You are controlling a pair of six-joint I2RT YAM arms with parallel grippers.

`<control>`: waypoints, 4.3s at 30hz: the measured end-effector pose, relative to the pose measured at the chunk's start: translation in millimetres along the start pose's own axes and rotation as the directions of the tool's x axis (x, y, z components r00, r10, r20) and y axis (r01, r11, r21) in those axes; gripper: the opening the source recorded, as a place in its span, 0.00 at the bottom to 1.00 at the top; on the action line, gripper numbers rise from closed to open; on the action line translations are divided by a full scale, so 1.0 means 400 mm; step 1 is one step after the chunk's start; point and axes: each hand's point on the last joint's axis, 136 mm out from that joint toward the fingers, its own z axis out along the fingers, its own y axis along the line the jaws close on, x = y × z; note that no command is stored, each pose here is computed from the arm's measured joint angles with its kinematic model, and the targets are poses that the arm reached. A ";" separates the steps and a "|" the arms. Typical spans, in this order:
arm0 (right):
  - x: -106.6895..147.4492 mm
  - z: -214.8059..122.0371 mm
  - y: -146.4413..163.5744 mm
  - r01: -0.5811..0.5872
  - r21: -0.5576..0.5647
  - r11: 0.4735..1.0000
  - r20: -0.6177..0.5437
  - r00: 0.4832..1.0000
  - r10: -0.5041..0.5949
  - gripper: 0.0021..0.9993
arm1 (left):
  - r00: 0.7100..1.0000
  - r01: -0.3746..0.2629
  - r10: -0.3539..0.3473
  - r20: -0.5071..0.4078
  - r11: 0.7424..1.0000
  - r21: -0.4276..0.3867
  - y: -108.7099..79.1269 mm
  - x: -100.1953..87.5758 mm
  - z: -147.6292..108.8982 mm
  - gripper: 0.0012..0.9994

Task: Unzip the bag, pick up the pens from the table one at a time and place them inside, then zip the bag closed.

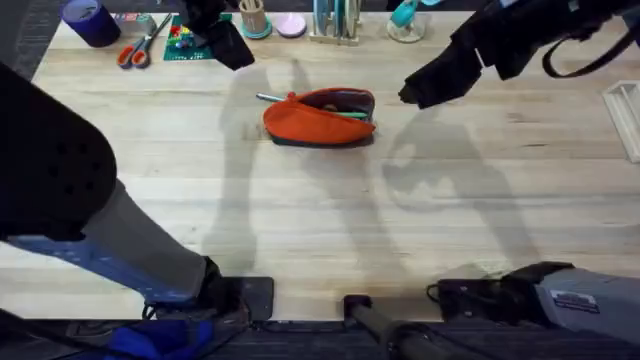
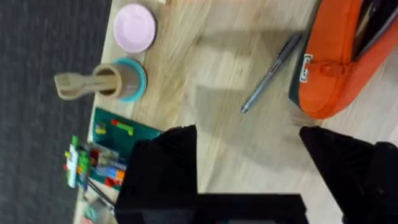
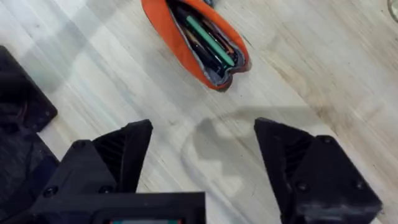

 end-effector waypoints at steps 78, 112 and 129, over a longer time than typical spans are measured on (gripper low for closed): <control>0.000 0.000 0.000 0.000 0.000 1.000 0.000 1.000 0.000 1.00 | 0.959 -0.255 0.281 -0.036 0.911 0.324 -0.112 0.120 0.412 0.63; 0.000 0.000 0.000 0.000 0.000 1.000 0.000 1.000 0.000 1.00 | 0.979 -0.185 0.200 -0.021 0.936 0.298 -0.106 0.094 0.400 0.04; 0.000 0.000 0.000 0.000 0.000 1.000 0.000 1.000 0.000 1.00 | 0.962 -0.274 0.274 0.019 0.960 0.052 -0.107 0.015 0.168 0.04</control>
